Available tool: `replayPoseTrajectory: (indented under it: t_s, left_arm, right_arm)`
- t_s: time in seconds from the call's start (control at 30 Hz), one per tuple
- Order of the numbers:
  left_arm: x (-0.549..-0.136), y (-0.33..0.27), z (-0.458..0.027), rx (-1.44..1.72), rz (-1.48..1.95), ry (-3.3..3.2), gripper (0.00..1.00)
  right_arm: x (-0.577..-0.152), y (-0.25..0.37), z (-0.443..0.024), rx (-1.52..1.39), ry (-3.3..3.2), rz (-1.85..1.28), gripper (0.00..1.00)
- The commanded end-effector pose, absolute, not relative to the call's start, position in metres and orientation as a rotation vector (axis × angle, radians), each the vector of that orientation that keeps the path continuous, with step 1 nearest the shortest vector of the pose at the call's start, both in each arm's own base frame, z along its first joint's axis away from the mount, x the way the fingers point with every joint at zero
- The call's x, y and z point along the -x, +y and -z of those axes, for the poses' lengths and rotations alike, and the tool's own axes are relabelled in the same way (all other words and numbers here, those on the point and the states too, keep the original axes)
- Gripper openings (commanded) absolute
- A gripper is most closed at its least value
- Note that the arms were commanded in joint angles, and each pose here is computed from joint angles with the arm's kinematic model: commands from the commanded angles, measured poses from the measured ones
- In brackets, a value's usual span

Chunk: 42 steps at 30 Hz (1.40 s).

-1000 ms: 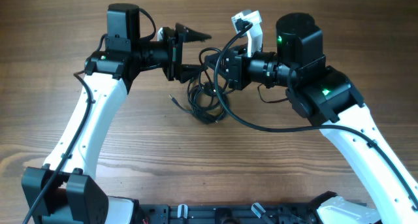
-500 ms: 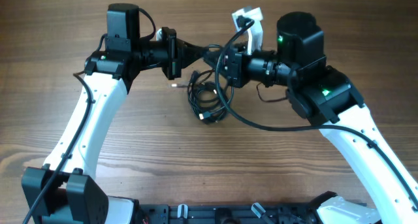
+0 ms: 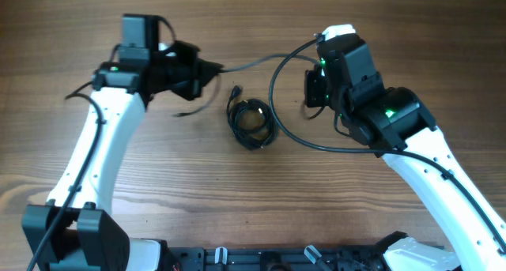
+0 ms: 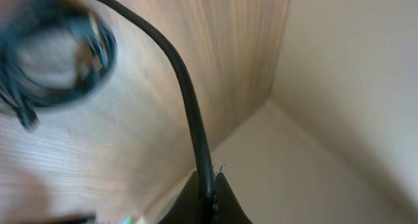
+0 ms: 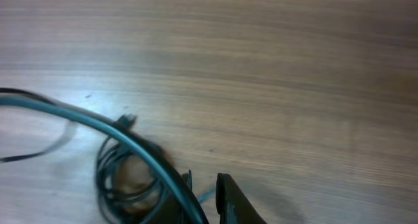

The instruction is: Untangle cables

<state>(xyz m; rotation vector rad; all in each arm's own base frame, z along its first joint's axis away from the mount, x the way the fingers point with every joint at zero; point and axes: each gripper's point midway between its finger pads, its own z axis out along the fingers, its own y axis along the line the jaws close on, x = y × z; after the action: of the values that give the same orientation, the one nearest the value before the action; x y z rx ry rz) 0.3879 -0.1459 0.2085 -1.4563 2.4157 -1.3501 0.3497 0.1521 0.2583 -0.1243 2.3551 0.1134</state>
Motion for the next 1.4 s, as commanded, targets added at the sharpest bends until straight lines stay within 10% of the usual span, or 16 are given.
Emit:
replayPoseTrajectory:
  t_s: [0.0,0.53,0.7,0.77,1.0,1.37]
  left_arm:
    - [-0.398,-0.094,-0.202,1.487,1.194,2.329,0.04]
    - [-0.382,-0.039,-0.177,1.571,0.922,2.349,0.04]
    - [-0.376,-0.046,-0.177,1.517,0.951,2.405,0.76]
    - [-0.376,-0.047,-0.177,1.428,0.952,2.441,0.88]
    - [-0.368,-0.048,-0.174,1.372,0.926,2.498,0.96]
    - [-0.364,-0.080,-0.174,1.148,0.927,2.603,0.97]
  right_arm:
    - [-0.358,0.123,-0.268,0.037,2.306,0.037,0.15]
    - [-0.378,0.101,-0.283,-0.148,2.216,0.028,0.04]
    - [-0.388,0.118,-0.297,-0.181,2.156,-0.116,0.04]
    - [-0.393,0.123,-0.305,-0.208,2.117,-0.169,0.04]
    - [-0.424,0.155,-0.398,-0.223,1.735,-0.493,0.04]
    - [-0.446,-0.104,-0.408,-0.514,1.678,0.189,0.04]
